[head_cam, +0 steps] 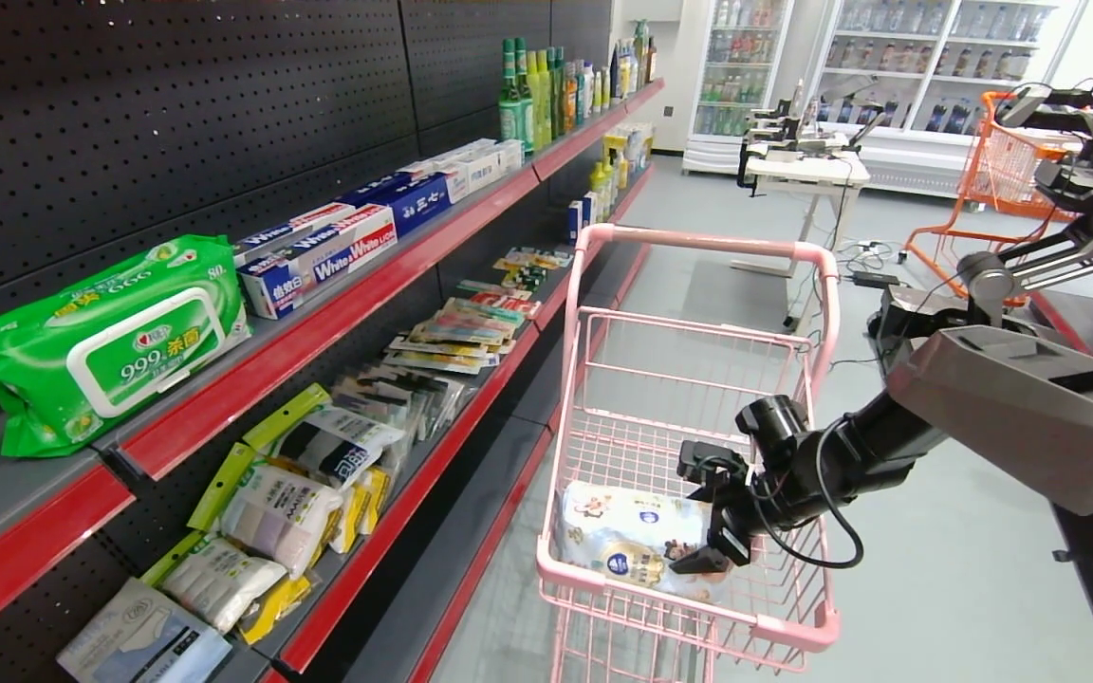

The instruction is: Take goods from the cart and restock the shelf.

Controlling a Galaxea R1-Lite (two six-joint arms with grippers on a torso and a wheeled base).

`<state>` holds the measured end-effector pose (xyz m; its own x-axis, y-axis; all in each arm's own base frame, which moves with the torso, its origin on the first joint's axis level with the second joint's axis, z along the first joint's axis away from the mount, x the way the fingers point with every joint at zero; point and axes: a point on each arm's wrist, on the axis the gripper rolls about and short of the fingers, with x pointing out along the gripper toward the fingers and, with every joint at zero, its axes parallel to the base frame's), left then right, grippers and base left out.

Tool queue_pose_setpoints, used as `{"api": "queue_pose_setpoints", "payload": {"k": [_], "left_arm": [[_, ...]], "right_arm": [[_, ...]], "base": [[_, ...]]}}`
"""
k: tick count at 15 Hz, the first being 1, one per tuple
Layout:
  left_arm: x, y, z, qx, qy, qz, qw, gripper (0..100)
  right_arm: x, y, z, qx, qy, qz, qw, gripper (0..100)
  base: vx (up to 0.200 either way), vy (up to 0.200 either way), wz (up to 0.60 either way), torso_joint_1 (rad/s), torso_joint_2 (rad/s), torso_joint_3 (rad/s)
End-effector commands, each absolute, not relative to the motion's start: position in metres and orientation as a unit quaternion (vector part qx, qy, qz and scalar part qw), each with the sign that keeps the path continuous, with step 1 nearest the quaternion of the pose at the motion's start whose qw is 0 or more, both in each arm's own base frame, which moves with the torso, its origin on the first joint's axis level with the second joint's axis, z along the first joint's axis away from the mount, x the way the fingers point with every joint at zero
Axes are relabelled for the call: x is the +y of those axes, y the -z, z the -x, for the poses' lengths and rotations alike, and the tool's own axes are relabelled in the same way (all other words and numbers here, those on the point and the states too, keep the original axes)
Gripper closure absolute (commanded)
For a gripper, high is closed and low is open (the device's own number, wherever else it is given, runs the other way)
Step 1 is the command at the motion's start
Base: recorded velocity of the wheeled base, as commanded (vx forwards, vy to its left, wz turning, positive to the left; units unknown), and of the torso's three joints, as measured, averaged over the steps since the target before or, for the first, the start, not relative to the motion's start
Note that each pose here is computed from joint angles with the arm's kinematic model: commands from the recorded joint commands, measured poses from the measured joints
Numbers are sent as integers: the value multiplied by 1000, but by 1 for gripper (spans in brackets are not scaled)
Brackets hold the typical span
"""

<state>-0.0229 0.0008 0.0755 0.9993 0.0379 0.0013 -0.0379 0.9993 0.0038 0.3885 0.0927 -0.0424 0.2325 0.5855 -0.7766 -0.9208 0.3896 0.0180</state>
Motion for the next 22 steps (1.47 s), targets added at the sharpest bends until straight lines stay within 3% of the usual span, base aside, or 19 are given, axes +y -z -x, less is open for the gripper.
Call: {"api": "queue_pose_setpoints", "payload": {"k": [1,9,10,15,18,22], "left_arm": [[1,-75,23,0,-19,-2,1000,0],[1,-75,23,0,-19,-2,1000,0],[1,-75,23,0,-19,-2,1000,0],[1,-75,23,0,-19,-2,1000,0],[1,-75,23,0,-19,-2,1000,0],[1,-75,23,0,-19,-2,1000,0]], "right_arm": [[95,51,-389,365,-504,231,748,0],[100,57,-388,374,-495,245,745,0],[100,57,-388,374,-495,244,745,100],[97,46,-388,367,-485,238,758,100],[95,13,-385,367,-456,210,783,100],[76,-60,-374,347,-349,211,845,100]], "base": [[0,0,0,0,0,0],[0,0,0,0,0,0],[0,0,0,0,0,0],[0,0,0,0,0,0],[0,0,0,0,0,0],[0,0,0,0,0,0]]}}
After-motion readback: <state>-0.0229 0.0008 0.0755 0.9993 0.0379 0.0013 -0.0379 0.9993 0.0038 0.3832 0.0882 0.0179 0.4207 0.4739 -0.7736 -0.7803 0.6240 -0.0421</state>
